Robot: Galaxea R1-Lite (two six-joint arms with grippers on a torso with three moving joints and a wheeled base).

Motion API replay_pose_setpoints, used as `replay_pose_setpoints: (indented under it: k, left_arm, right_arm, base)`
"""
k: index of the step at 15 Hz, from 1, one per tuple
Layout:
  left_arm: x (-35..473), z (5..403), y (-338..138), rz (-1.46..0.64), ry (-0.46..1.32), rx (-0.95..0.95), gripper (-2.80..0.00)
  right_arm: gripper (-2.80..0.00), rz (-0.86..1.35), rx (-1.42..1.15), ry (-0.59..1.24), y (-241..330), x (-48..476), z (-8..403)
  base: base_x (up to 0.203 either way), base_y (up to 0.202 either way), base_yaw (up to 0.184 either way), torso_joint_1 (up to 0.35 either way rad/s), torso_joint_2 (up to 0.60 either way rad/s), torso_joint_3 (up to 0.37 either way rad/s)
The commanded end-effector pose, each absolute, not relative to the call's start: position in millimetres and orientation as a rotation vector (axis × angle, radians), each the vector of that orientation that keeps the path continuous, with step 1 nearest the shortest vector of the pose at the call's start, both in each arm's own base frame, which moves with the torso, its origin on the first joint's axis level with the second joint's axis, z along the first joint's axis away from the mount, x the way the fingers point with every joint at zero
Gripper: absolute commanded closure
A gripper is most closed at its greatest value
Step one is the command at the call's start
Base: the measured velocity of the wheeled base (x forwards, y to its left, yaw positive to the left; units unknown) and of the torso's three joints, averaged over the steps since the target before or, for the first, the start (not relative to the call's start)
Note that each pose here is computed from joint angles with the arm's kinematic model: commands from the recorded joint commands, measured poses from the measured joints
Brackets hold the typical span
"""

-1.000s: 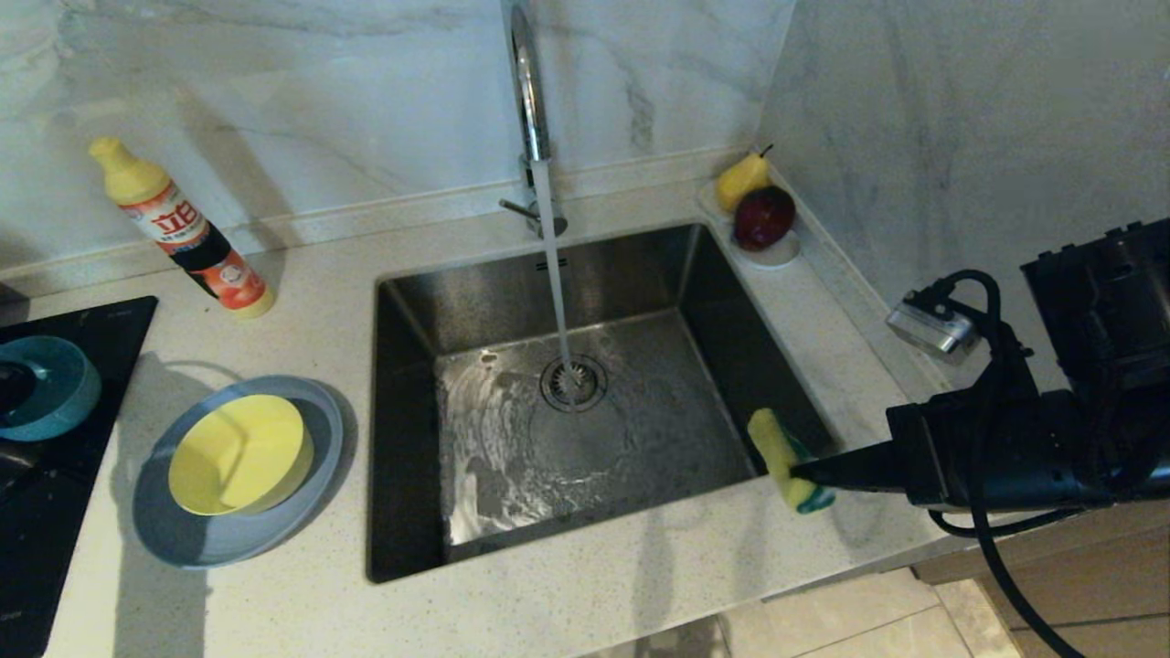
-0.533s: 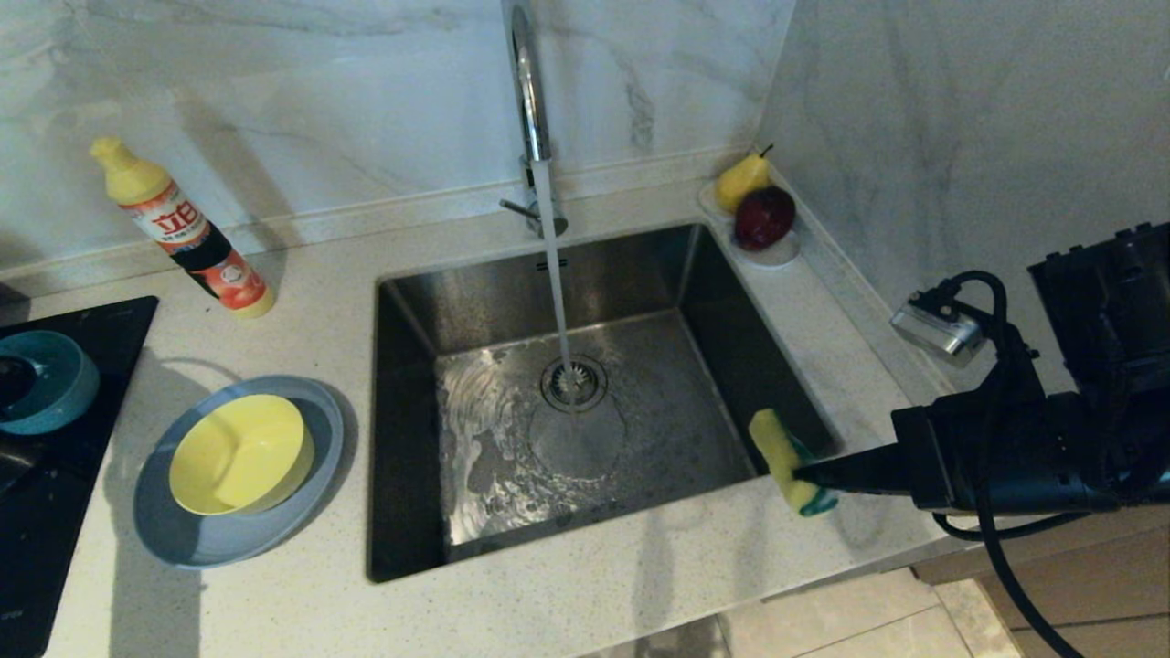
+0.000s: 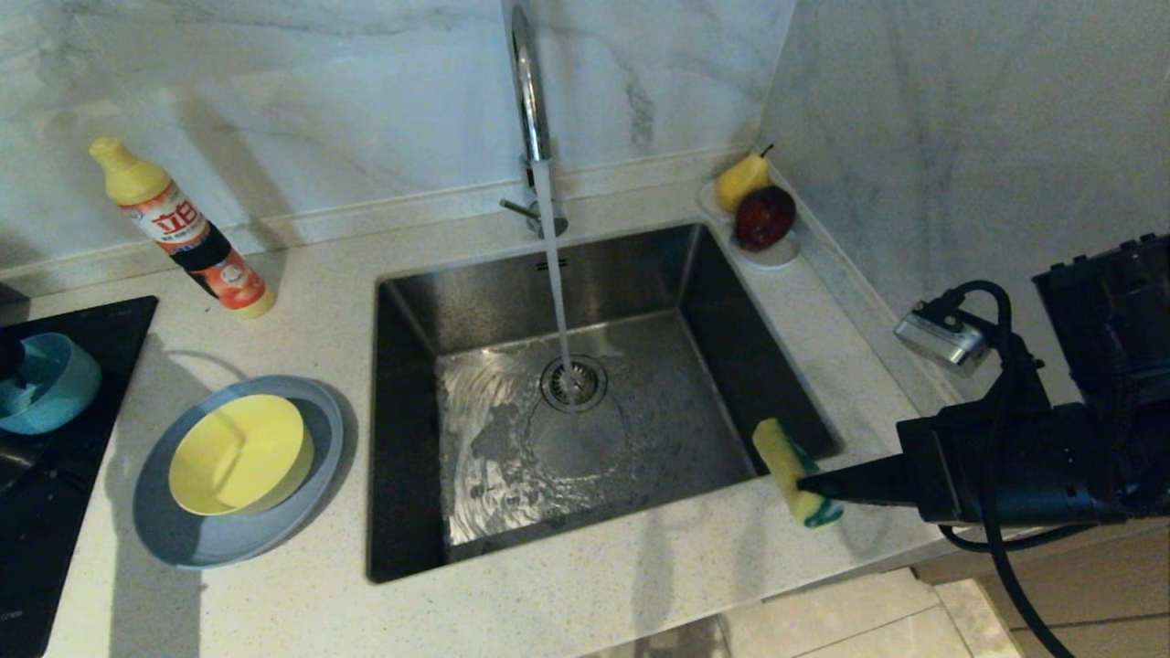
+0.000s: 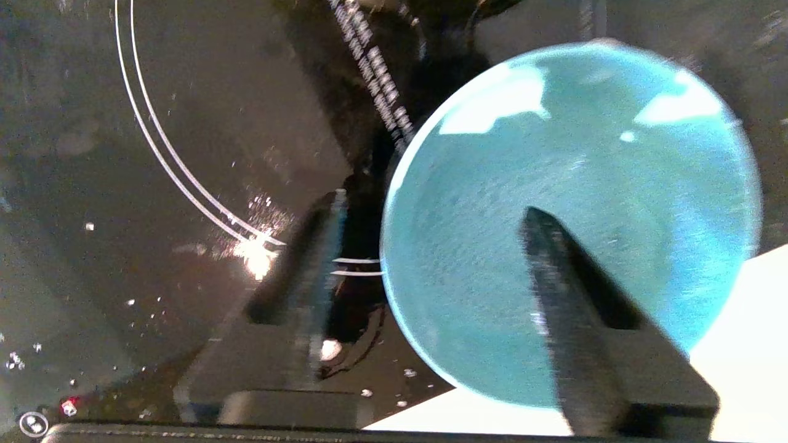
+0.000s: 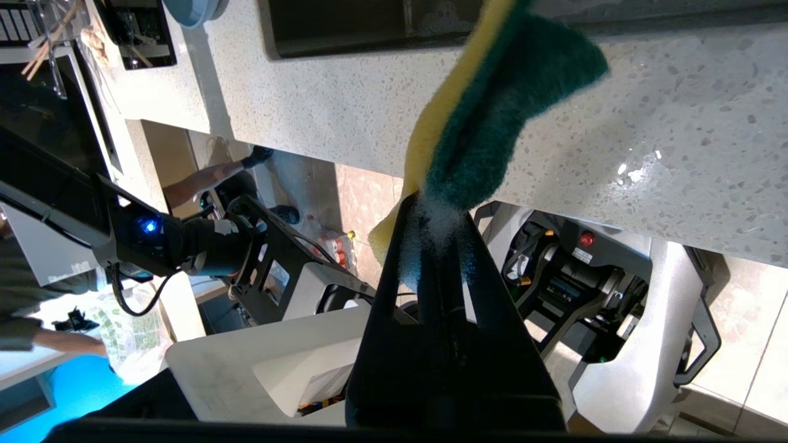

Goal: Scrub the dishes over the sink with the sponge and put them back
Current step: Place the bowl on the table, then wash the bowl

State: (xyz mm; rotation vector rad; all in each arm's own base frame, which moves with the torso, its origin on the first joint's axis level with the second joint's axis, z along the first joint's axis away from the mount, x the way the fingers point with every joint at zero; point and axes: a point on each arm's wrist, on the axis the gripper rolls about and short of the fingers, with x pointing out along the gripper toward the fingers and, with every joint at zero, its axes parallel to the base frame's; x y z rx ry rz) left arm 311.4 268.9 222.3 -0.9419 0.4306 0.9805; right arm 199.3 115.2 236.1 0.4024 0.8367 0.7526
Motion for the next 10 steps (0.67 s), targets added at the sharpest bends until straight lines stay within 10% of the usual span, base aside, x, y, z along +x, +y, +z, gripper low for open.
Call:
replay_pose_setpoints:
  k: [1, 2, 3, 10]
  left_arm:
    - [302.5, 244.6, 260.7, 0.96, 0.382, -0.934, -2.8]
    - [295.8, 259.1, 253.2, 0.922, 0.36, -0.935, -2.8]
    - [288.0, 275.8, 243.0, 0.846, 0.344, -0.939, 0.0]
    - [254.1, 343.4, 132.5, 0.421, 0.422, -0.699, 0.0]
  right_arm:
    - [0.0, 0.756, 0.406, 0.835, 114.3, 197.5, 237.0]
    - [0.0, 0.756, 0.406, 0.835, 114.2, 197.2, 237.3]
    - [0.0, 0.757, 0.406, 0.831, 113.9, 196.6, 238.1]
    - [0.0, 0.756, 0.395, 0.843, 116.1, 201.0, 234.3]
  base:
    - [0.0, 0.0, 0.0, 0.0, 0.0, 0.0]
    - [0.0, 0.0, 0.0, 0.0, 0.0, 0.0]
    - [0.0, 0.0, 0.0, 0.0, 0.0, 0.0]
    - [0.0, 0.0, 0.0, 0.0, 0.0, 0.0]
